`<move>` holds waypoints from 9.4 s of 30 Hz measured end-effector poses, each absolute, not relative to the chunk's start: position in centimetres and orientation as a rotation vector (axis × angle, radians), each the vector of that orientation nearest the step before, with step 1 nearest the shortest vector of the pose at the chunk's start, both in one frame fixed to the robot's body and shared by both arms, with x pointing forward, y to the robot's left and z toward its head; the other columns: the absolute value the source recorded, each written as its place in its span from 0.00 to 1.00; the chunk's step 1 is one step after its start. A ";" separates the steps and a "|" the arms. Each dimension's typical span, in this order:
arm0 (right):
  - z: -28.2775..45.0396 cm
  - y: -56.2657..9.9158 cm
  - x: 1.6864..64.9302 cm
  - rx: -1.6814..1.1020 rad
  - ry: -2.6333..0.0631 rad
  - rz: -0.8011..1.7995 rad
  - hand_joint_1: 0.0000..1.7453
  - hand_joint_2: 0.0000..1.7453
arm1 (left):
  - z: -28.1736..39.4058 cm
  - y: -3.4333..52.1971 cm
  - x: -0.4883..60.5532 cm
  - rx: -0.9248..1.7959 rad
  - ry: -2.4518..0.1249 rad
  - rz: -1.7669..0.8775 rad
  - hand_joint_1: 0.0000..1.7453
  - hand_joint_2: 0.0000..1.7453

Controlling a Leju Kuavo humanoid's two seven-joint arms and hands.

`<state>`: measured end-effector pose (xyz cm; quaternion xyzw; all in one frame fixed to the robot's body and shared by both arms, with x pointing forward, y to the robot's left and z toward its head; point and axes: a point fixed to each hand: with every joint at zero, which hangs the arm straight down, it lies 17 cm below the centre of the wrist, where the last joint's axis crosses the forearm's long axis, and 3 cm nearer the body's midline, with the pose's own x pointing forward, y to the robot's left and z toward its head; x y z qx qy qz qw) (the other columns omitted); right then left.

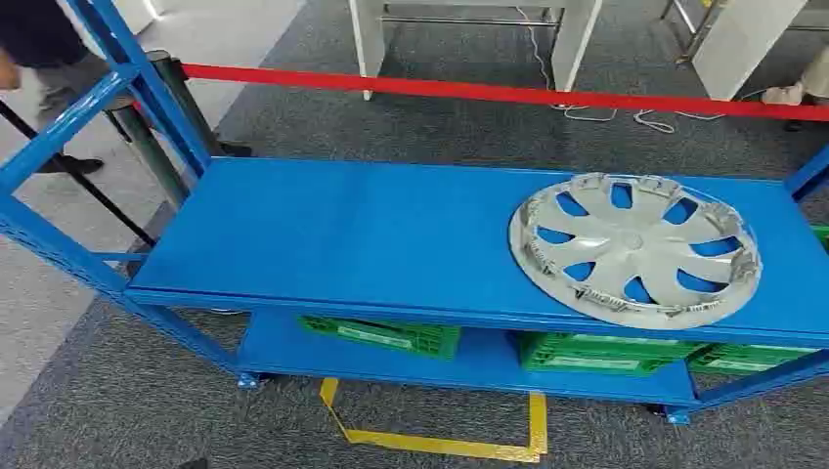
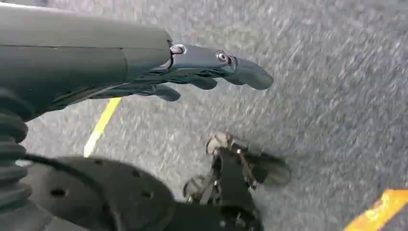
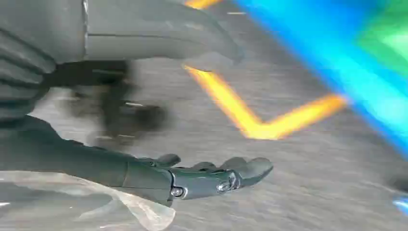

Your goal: Take the parts from the cabinet and place them on the table.

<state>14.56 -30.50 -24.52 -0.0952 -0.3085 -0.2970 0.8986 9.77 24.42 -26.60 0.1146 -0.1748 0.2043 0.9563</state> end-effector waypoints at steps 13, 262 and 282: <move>-12.7 -45.8 25.9 -0.481 -1.202 -0.604 0.00 0.00 | -26.3 26.9 10.3 0.301 -0.418 0.349 0.00 0.00; 9.3 -34.3 44.0 -1.373 -1.459 1.453 1.00 1.00 | -26.5 25.3 11.6 0.251 -0.431 -0.075 0.00 1.00; 10.2 -33.1 40.7 -1.433 -1.518 1.486 1.00 1.00 | -26.5 25.1 11.6 0.230 -0.446 -0.084 0.00 1.00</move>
